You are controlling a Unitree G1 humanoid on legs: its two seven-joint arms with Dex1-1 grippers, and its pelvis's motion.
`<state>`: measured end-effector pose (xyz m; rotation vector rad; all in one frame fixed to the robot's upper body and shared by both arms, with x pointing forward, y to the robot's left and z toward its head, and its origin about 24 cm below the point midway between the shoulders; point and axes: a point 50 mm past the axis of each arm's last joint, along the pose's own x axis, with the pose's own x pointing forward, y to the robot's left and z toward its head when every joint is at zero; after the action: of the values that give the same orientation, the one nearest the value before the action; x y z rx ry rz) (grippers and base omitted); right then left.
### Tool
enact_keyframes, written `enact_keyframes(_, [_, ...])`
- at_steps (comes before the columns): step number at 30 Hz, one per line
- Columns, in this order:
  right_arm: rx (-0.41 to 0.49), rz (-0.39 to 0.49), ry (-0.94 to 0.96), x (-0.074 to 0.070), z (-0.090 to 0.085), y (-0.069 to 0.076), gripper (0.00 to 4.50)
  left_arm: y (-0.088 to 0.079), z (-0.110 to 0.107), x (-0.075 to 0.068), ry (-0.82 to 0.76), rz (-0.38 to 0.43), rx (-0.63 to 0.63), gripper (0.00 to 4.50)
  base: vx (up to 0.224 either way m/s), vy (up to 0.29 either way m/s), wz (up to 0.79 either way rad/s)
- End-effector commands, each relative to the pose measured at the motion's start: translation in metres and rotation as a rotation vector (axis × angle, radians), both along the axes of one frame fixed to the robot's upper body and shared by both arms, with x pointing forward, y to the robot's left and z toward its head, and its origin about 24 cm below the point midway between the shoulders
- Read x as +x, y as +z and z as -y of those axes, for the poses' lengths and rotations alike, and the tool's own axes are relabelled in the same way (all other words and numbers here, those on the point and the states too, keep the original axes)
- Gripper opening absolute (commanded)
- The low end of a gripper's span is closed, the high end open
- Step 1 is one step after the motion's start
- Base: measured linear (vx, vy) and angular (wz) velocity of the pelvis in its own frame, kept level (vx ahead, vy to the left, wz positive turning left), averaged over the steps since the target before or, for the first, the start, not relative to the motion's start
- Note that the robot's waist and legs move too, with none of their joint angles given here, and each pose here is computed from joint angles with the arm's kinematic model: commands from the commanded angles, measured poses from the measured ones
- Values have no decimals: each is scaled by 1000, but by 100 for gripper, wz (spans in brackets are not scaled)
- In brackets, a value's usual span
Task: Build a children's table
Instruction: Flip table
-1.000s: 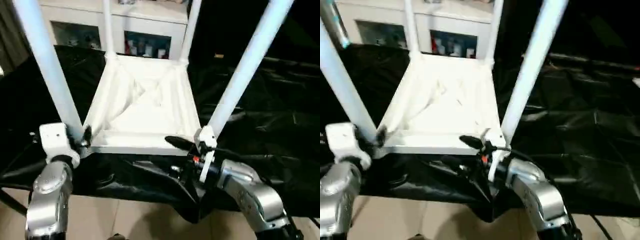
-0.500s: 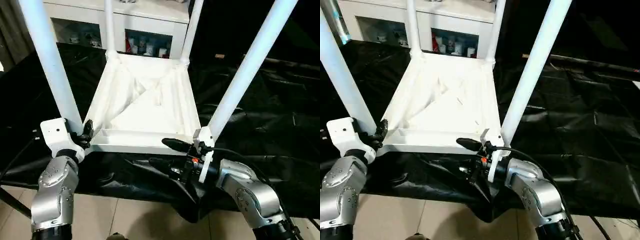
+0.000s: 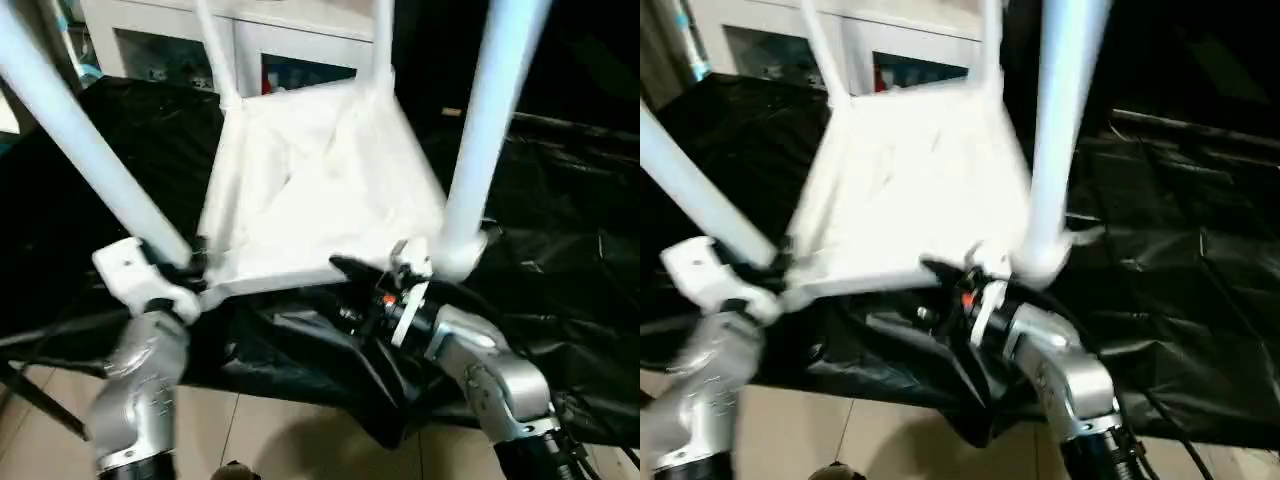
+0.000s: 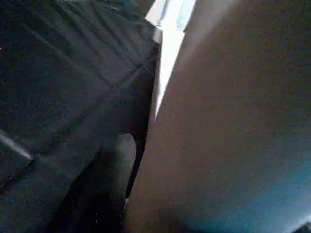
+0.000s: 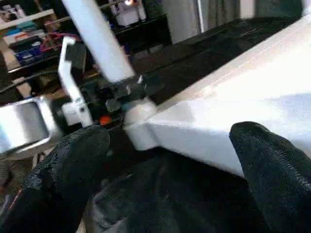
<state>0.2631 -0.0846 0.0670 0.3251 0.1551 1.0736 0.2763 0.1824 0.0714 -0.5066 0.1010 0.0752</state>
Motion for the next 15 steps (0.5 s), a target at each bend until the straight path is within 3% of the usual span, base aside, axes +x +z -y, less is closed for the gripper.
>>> enact_keyframes(1, [25, -25, 2, -3, 6, 1, 450, 22, 24, 9, -60, 96, -111, 250, 0, 0, 0])
enact_keyframes(7, [60, -70, -2, -6, 15, 3, 450, 26, 22, 15, -13, 96, -131, 247, 0, 0, 0])
enact_keyframes(10, [6, -129, -64, -3, 21, -4, 450, 28, 23, 17, -9, 101, -139, 245, 0, 0, 0])
enact_keyframes(11, [0, -186, -152, 2, 25, -12, 450, 29, 24, 18, -11, 103, -142, 245, 0, 0, 0])
enact_keyframes(15, [63, -254, -252, 10, 26, -17, 450, 28, 29, 20, -26, 97, -137, 243, 0, 0, 0])
